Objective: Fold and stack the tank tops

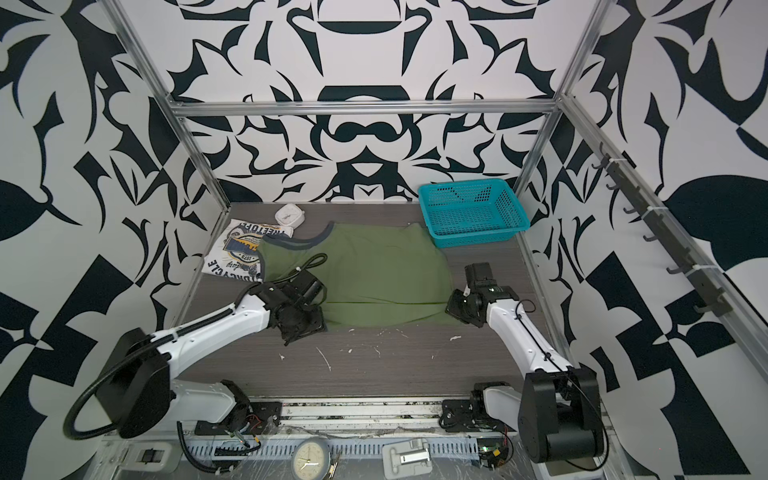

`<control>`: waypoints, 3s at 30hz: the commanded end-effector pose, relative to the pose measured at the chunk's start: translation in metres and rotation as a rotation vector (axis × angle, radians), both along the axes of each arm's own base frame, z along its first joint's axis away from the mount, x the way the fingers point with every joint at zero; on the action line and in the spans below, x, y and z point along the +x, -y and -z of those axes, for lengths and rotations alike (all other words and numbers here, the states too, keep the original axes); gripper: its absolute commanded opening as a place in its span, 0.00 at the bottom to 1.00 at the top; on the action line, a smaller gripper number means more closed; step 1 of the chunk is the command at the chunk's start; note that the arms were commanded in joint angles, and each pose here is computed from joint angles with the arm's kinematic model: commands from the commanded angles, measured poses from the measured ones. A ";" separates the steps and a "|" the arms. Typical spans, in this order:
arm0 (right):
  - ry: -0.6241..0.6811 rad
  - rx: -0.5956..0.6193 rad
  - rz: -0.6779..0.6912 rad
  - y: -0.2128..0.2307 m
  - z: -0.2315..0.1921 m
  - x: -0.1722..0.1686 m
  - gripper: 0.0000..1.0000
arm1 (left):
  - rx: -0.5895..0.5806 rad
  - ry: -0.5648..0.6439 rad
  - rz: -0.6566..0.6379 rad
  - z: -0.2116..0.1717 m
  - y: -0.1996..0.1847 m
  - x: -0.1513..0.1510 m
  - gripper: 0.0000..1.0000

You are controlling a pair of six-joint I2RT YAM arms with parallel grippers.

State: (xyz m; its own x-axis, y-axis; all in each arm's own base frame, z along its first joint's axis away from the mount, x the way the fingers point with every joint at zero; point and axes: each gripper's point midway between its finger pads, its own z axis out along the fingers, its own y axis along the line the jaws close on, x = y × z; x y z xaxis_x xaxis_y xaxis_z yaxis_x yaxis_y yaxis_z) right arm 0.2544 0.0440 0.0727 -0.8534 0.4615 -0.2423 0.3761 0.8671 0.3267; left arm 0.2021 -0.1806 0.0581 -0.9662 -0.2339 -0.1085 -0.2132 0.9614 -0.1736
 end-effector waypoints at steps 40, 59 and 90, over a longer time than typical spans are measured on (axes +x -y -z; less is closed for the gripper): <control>-0.174 -0.074 -0.087 -0.031 0.010 -0.089 0.01 | 0.159 -0.097 -0.248 0.009 -0.089 -0.094 0.00; -0.096 -0.008 -0.158 -0.049 -0.018 -0.099 0.48 | 0.230 0.024 -0.201 -0.019 -0.094 -0.067 0.48; -0.170 -0.058 -0.270 -0.073 0.023 -0.075 0.08 | 0.207 -0.030 -0.085 0.049 -0.037 -0.004 0.54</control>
